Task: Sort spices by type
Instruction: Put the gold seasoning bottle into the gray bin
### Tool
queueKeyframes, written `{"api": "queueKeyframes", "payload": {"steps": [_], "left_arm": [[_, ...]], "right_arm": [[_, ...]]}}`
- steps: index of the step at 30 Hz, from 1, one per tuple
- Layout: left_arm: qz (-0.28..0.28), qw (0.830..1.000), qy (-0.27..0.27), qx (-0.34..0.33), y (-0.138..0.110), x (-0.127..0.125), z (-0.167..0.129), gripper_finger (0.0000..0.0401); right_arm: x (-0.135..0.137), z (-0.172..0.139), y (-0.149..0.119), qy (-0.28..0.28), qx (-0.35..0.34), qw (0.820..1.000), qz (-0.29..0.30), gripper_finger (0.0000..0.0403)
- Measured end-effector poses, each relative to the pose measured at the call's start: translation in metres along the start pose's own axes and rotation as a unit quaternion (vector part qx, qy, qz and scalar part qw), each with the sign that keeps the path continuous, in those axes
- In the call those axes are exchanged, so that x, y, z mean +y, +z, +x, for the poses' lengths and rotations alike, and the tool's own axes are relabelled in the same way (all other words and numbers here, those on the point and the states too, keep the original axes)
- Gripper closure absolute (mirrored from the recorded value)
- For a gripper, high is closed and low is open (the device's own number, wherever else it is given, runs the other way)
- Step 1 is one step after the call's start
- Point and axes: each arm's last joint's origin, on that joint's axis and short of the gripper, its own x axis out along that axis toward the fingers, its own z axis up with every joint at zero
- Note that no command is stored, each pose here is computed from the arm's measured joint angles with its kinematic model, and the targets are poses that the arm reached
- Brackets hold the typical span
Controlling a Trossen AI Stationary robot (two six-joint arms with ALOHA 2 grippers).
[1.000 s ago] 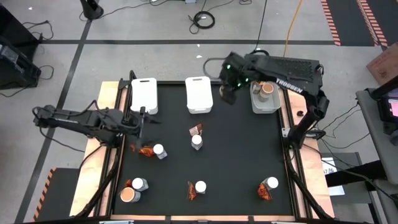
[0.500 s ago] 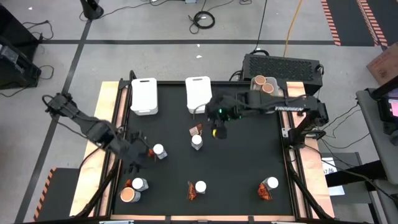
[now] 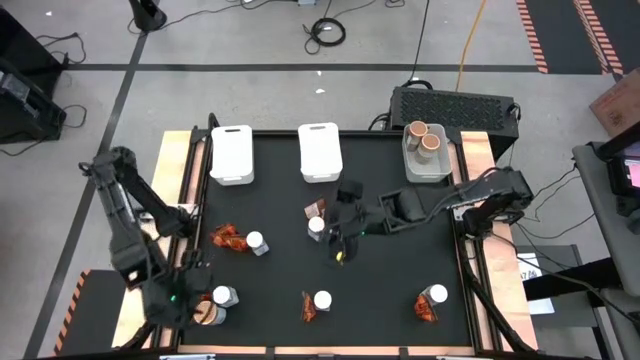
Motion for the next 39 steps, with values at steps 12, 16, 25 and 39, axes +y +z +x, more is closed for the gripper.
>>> {"api": "queueKeyframes", "payload": {"steps": [12, 16, 25, 39], "left_arm": [[0.053, 0.997, 0.052, 0.017, -0.022, -0.029, 0.037, 0.0034], [0.07, 0.996, 0.054, 0.004, -0.021, -0.029, 0.037, 0.0034], [0.077, 0.995, 0.061, 0.005, -0.021, -0.03, 0.041, 0.0034], [0.08, 0.994, 0.074, 0.02, -0.017, -0.037, 0.064, 0.0034]], "right_arm": [[0.029, 0.016, -0.022, 0.038, -0.052, 0.997, 0.049, 0.0078], [0.033, 0.013, -0.022, 0.044, -0.056, 0.996, 0.051, 0.0078], [0.041, 0.01, -0.024, 0.054, -0.058, 0.996, 0.046, 0.0078], [0.048, 0.006, -0.026, 0.063, -0.058, 0.996, 0.037, 0.0078]]}}
